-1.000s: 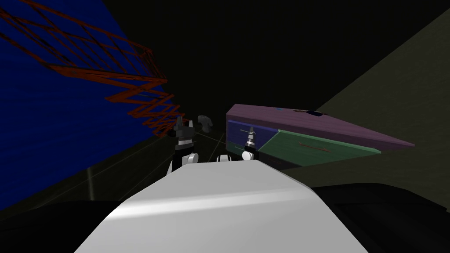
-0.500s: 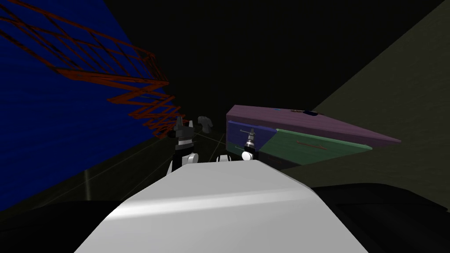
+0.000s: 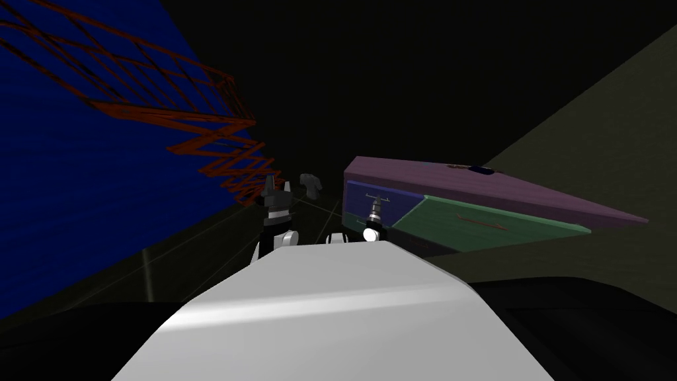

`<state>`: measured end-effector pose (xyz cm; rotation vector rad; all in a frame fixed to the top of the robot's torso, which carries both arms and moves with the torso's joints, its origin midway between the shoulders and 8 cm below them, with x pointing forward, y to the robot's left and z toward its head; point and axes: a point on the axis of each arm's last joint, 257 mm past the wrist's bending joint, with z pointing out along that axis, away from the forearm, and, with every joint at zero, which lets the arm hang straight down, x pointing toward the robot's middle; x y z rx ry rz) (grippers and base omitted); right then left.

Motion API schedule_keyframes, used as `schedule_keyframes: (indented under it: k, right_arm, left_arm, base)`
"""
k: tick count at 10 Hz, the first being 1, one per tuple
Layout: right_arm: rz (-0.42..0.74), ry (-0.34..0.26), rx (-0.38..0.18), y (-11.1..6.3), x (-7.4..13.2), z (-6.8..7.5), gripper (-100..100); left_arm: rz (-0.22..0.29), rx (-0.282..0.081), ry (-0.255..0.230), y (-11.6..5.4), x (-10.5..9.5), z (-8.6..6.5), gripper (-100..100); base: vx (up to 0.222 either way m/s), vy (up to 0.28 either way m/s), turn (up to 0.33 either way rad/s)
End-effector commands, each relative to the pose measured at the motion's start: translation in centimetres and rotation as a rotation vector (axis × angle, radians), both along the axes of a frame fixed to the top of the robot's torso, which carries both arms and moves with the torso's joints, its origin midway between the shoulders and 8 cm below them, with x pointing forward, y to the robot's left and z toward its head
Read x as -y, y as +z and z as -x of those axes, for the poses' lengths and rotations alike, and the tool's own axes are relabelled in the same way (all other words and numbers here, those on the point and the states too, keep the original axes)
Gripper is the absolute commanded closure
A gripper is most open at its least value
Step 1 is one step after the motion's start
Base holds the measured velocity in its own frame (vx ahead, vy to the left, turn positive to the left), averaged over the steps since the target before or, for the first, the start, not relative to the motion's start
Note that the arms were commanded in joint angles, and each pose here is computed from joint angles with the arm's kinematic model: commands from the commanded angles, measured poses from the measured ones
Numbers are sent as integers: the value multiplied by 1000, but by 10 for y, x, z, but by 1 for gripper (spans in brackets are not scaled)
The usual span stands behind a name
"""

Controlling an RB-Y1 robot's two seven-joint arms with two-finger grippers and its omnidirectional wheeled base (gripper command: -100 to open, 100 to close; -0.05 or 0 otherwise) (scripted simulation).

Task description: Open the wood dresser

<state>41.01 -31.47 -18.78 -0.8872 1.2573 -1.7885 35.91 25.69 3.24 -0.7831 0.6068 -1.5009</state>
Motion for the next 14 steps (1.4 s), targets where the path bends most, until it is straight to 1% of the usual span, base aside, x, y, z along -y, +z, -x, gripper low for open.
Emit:
schedule_keyframes:
  k: [1,3,4,5,6,7,8,9,10,13,14]
  right_arm:
    - [-88,35,-9,-19,-3,-2,-100]
    - [-125,45,-6,-25,0,-2,-100]
    - [-111,41,-7,-24,-1,-3,-100]
    - [-115,48,-7,-17,-4,-9,-100]
    - [-114,51,-7,-14,-5,-11,-100]
    - [-117,48,-5,-15,-4,-9,-100]
    - [-115,44,-7,-22,-2,-5,100]
    - [-112,47,-9,-19,-3,-7,100]
    - [-113,51,1,-12,-6,-8,100]
    - [-115,60,-13,-13,-13,-8,100]
    - [-116,58,1,-8,-12,-9,100]
  left_arm:
    - [0,0,0,0,0,0,0]
    - [0,0,0,0,0,0,0]
    - [0,0,0,0,0,0,0]
    - [0,0,0,0,0,0,0]
    - [0,0,0,0,0,0,0]
    - [0,0,0,0,0,0,0]
    - [0,0,0,0,0,0,0]
    - [0,0,0,0,0,0,0]
    - [0,0,0,0,0,0,0]
    - [0,0,0,0,0,0,0]
    - [0,0,0,0,0,0,0]
  base:
    - [19,43,-3]
    - [11,32,2]
    - [2,12,0]
    - [42,-23,-54]
    - [74,-56,-41]
    - [34,-29,0]
    - [-31,22,59]
    - [-11,7,3]
    - [-124,54,-40]
    - [-194,82,-37]
    - [-102,49,-9]
